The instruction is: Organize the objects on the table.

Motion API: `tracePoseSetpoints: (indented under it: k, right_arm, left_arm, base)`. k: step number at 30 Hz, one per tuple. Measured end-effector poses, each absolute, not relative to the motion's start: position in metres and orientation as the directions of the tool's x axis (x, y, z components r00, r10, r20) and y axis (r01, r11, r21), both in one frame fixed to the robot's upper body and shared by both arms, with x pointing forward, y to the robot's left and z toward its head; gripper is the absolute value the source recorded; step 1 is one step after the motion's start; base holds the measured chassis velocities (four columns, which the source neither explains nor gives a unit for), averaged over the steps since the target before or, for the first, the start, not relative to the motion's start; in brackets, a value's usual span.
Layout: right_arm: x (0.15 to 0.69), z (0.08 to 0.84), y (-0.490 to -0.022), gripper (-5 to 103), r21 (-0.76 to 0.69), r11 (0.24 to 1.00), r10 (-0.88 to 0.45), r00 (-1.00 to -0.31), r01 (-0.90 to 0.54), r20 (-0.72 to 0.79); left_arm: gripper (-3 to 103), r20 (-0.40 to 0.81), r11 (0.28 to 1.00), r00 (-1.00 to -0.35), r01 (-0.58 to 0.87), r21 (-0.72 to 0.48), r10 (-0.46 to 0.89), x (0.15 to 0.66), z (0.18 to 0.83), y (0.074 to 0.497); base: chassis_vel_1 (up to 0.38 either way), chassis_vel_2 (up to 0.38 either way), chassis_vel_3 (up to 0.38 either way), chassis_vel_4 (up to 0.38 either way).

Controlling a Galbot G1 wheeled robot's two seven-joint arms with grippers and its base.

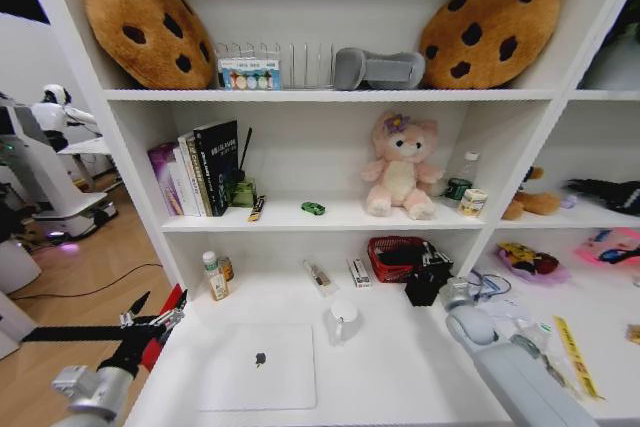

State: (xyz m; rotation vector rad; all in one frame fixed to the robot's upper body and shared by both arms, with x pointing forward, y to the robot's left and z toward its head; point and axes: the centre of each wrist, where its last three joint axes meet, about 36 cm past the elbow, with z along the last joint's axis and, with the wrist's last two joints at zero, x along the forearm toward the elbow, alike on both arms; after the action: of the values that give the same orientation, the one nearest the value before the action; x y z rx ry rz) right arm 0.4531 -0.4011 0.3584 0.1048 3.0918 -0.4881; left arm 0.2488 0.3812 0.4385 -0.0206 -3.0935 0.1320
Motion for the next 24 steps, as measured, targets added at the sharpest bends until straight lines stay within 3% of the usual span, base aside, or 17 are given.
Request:
tracePoseSetpoints:
  k: [21, 22, 24]
  right_arm:
    - [0.4579, 0.3507, -0.397, 10, -0.311, 0.947, 0.078, -0.997, 0.08, -0.02]
    - [0.4583, 0.3497, -0.3963, 15, -0.31, 0.947, 0.077, -0.997, 0.08, -0.021]
    - [0.4583, 0.3493, -0.3955, 15, -0.308, 0.948, 0.077, -0.997, 0.08, -0.021]
  left_arm:
    - [100, 0.045, 0.996, -0.999, 0.011, -0.085, 0.015, 0.2488, 0.4385, 0.3812]
    - [100, 0.044, 0.996, -0.999, 0.011, -0.086, 0.015, 0.2488, 0.4385, 0.3812]
    - [100, 0.045, 0.996, -0.999, 0.011, -0.086, 0.015, 0.2488, 0.4385, 0.3812]
  base:
    - [0.0, 0.0, 0.0, 0.0]
    - [0.0, 0.0, 0.0, 0.0]
    - [0.0, 0.0, 0.0, 0.0]
